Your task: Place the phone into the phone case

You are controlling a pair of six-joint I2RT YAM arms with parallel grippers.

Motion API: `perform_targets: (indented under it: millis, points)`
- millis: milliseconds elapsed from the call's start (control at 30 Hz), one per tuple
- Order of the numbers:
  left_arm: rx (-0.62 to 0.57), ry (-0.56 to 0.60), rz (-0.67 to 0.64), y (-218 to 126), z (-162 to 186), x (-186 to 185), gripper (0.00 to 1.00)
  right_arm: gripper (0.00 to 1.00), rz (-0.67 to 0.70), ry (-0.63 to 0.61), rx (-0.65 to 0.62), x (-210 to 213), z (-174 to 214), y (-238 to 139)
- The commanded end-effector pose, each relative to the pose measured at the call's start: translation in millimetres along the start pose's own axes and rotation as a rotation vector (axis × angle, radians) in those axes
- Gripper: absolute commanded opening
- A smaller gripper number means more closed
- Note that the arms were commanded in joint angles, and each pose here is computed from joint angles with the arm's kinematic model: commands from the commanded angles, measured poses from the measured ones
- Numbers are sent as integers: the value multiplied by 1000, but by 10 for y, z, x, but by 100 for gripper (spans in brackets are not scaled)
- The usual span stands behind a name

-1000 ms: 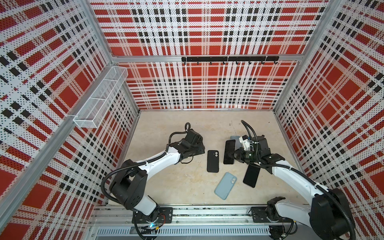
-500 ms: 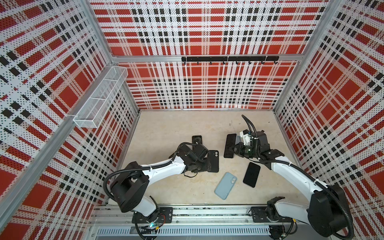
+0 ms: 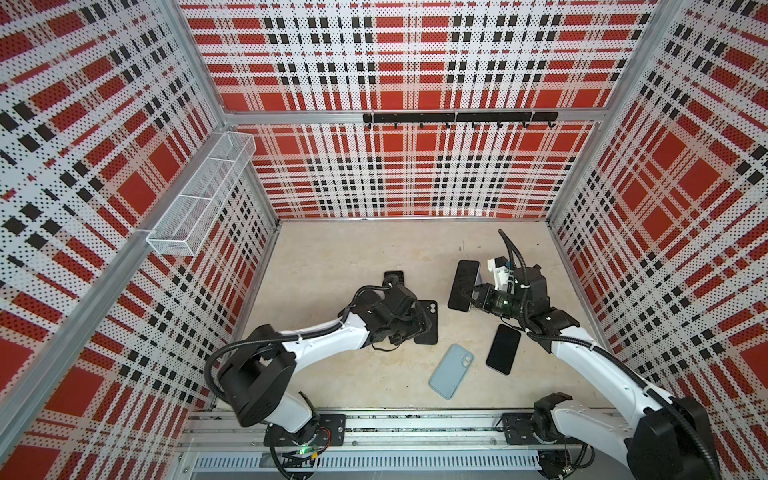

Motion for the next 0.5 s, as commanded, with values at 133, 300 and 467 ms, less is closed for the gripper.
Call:
perform_targets:
  millis: [133,300,467]
  points:
    - [-274,21,485,-507,-522,-841,91,0,-340,10,-252,658,-336,-362]
    - [-322,-10,711,-588,-642,-1059,89,0,-482,90,-301,766,-387,-442]
    - [-380,-36,903,-649,-726,-1234,80,0,-537,132,-326,780,-379,-419]
Point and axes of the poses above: each gripper's point midway between its finger pads, its own y axis out along the fingers, its own x axis along the line the jaws close on, z = x × y, the point moved 2 cm from there along -y, back along the fingers, and after that the axes turned 9 degrees about y, right-handed, at the moved point
